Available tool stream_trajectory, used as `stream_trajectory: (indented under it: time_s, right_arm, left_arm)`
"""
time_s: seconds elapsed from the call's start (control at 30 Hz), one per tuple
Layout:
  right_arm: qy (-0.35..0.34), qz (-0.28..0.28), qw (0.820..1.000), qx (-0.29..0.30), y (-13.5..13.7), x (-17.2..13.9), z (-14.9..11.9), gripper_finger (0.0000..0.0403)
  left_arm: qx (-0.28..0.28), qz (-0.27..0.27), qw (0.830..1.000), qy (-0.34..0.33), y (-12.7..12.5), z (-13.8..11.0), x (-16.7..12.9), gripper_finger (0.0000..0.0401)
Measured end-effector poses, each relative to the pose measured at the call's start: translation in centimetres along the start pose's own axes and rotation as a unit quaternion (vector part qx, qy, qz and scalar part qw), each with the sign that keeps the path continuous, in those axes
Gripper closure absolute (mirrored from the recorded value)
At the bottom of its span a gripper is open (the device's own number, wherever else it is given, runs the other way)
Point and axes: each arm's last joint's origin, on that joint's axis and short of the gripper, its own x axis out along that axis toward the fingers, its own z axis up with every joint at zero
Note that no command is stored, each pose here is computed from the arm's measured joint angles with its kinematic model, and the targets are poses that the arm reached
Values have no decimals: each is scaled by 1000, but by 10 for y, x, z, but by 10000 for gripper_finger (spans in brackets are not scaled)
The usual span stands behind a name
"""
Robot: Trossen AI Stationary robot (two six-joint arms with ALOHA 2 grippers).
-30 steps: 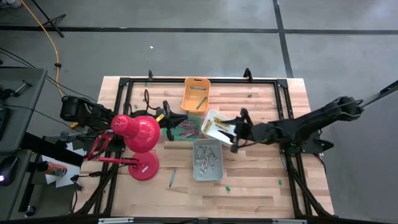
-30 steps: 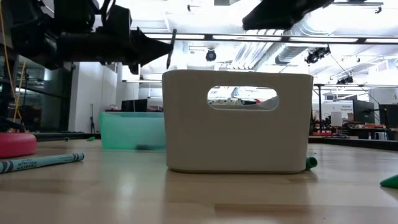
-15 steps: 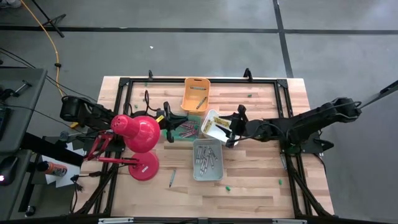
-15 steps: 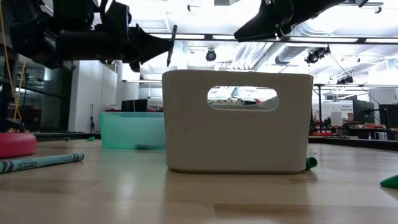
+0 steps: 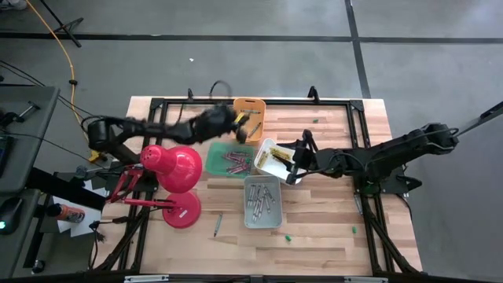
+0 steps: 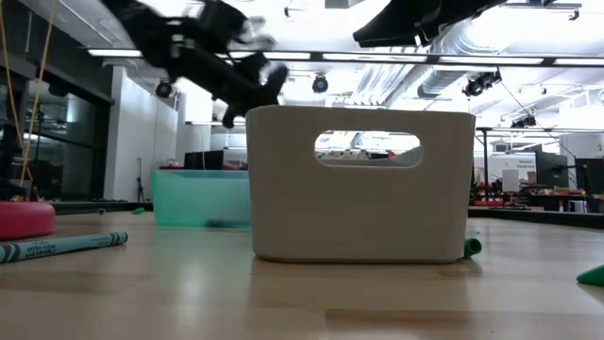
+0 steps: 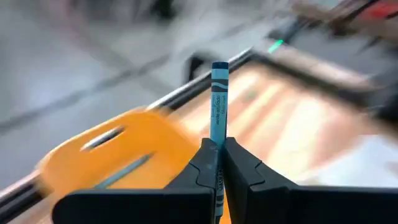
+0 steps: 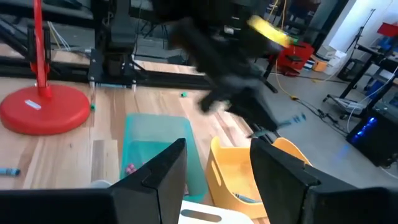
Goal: Sort crayons
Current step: Put the blue crayon into the yellow bin
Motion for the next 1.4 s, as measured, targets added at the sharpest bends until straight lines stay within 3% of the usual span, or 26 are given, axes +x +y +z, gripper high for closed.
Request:
stream_trajectory:
  time_s: [0.17,0.3,0.4,0.53,0.8,0.93,1.07,1.23,1.4]
  right_arm:
    - [8,1,1000,-12,0,0,-2,231]
    - [21,-16,999,-20,0,-1,-4,231]
    - [33,-25,999,-30,-1,-3,-6,231]
    - [33,-29,999,-20,-4,-10,-3,231]
    - [16,-13,1000,4,-5,-26,5,231]
    - [30,-4,999,-12,-3,-30,2,231]
    - [48,-3,999,-15,-3,-30,-2,231]
    - [50,-3,999,-7,-3,-30,-3,231]
    - [50,-8,999,4,-5,-29,-3,231]
  left_arm:
    - [-59,86,991,83,34,19,35,401]
    - [-118,84,983,111,48,8,50,399]
    - [-128,88,979,135,50,-4,56,388]
    - [-119,86,977,152,46,-11,58,356]
    - [-115,72,982,131,46,2,51,262]
    - [-91,26,987,132,43,17,36,229]
    - [-30,-34,993,113,19,13,10,216]
    - [61,-130,989,24,-14,-28,-30,217]
    - [69,-207,975,-46,-26,-76,-68,216]
